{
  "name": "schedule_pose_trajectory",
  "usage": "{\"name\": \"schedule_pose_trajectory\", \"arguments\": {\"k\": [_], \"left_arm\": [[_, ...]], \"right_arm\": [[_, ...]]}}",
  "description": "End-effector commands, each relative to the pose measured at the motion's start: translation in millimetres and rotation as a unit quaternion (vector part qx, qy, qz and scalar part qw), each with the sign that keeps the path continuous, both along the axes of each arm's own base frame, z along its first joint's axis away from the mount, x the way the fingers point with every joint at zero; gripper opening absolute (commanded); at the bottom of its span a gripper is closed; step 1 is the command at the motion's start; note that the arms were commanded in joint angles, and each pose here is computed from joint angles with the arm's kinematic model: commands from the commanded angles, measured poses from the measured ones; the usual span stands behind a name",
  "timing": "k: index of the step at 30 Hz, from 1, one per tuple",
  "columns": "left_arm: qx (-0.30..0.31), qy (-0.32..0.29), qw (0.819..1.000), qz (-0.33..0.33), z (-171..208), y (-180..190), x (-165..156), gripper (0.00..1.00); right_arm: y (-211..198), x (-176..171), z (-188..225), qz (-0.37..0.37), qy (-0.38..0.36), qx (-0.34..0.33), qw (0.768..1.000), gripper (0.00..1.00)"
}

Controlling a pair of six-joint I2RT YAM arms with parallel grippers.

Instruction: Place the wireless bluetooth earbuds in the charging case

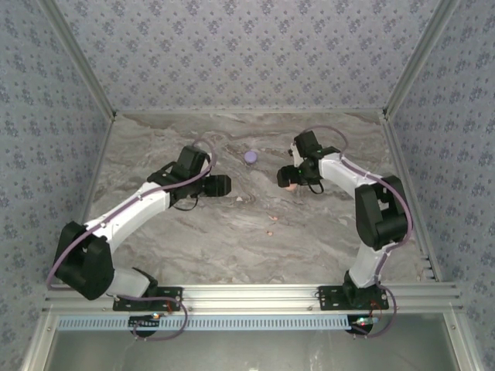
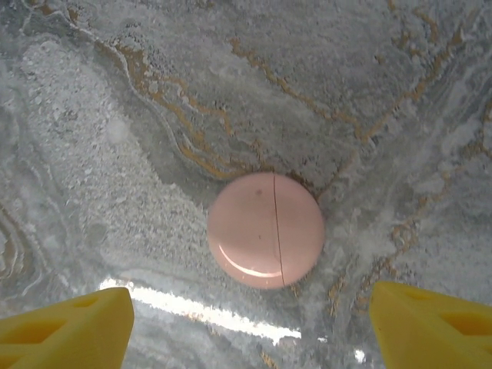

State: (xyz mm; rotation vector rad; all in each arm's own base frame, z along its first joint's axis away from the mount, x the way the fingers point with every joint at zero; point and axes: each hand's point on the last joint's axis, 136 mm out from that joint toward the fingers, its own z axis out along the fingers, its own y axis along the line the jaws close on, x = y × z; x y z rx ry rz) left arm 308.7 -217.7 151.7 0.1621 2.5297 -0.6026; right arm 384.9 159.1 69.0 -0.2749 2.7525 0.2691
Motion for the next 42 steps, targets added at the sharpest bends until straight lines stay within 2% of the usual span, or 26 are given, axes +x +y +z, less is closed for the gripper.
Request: {"name": "schedule_pose_trajectory", "arguments": {"k": [1, 7, 14, 28, 34, 42], "left_arm": [[-0.005, -0.013, 1.0, 0.011, 8.9, 3.2, 0.9, 0.69], [-0.001, -0.014, 1.0, 0.014, 7.6, 5.9, -0.6, 0.69], [0.004, -0.011, 1.0, 0.013, 3.9, 6.7, -0.9, 0.7], [0.007, -0.009, 1.0, 0.014, 4.6, 8.4, -2.1, 0.7], [0.006, -0.011, 1.0, 0.014, 7.0, 8.6, -2.6, 0.7], [0.005, -0.008, 1.0, 0.017, 3.7, 9.9, -4.5, 0.7]], "right_arm": [[-6.0, 5.3, -5.0, -0.004, 0.004, -0.051, 0.999, 0.83], [-8.6, 9.2, -19.8, -0.017, 0.031, -0.089, 0.995, 0.8], [-3.7, 12.1, -33.2, -0.02, 0.046, -0.097, 0.994, 0.77], [12.3, 13.1, -49.4, 0.005, 0.072, -0.09, 0.993, 0.64], [29.0, 9.3, -49.0, 0.055, 0.073, -0.087, 0.992, 0.54], [71.9, -11.3, -50.3, 0.176, 0.063, -0.094, 0.978, 0.54]]}}
